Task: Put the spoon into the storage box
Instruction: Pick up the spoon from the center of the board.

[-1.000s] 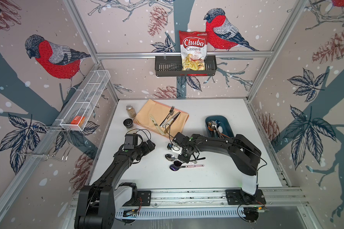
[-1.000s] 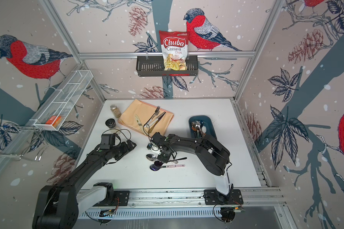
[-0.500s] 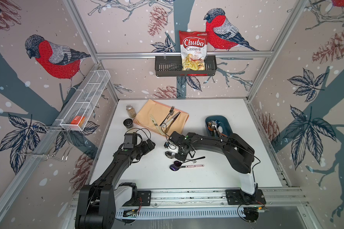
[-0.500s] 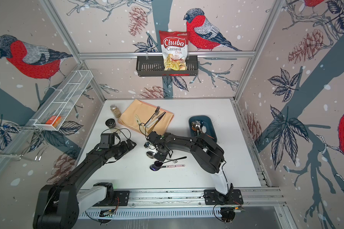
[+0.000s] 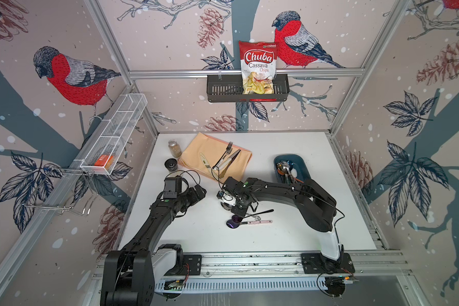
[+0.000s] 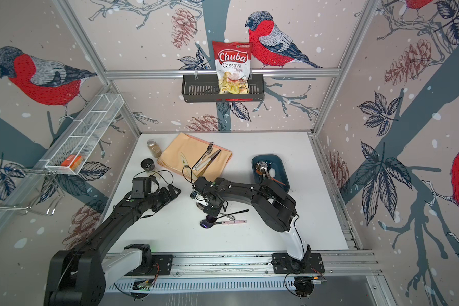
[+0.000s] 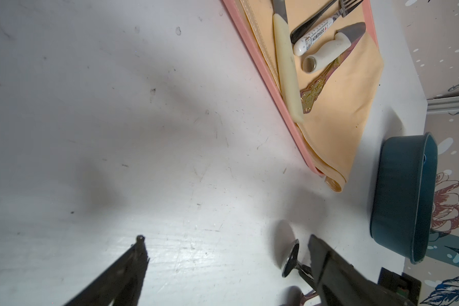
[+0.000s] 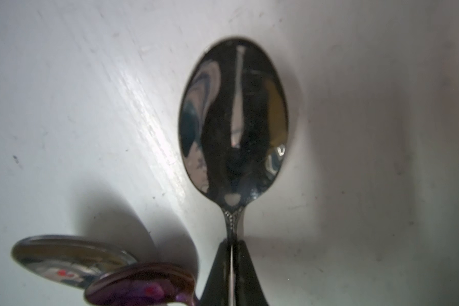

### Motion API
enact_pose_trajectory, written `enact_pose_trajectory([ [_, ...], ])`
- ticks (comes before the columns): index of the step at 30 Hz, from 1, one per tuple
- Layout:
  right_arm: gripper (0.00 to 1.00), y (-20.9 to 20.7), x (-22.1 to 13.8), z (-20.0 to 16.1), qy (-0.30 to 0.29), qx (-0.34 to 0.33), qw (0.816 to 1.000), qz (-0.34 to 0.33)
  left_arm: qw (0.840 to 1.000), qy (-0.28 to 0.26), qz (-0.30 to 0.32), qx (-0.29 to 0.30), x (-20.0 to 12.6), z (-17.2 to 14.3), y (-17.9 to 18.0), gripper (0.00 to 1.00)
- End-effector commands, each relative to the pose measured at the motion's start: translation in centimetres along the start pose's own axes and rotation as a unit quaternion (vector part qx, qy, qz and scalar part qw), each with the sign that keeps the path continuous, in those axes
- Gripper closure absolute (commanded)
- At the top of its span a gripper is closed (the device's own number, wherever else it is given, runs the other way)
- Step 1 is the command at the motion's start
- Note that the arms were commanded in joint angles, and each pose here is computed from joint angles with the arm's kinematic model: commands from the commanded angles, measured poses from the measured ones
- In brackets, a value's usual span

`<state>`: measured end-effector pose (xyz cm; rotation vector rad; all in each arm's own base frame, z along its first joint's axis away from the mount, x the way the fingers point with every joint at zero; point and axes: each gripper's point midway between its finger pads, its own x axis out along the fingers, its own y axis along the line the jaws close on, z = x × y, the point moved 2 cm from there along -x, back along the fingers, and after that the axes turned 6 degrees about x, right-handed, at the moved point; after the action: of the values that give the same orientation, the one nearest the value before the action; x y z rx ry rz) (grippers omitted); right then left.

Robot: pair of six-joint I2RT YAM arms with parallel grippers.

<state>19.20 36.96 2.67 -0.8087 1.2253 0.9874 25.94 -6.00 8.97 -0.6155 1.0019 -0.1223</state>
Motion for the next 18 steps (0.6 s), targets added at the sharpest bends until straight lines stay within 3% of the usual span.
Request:
enact_pose_trajectory([
  [1,0.94,-0.8,1.1,-0.8,0.016,0.020,0.999,-0.024,1.000,-0.006,0.001,0.003,-0.3,0.4,-0.1,0.04],
  [11,0.98,-2.2,-2.2,3.6,-0.088,0.038,0.994,-0.060,1.000,-0.021,-0.002,0.008,-0.9,1.1,-0.5,0.04],
  [18,0.99,-3.0,-3.8,4.7,-0.115,0.029,0.989,-0.088,0.999,-0.032,-0.001,0.012,-1.3,1.7,-0.8,0.04],
])
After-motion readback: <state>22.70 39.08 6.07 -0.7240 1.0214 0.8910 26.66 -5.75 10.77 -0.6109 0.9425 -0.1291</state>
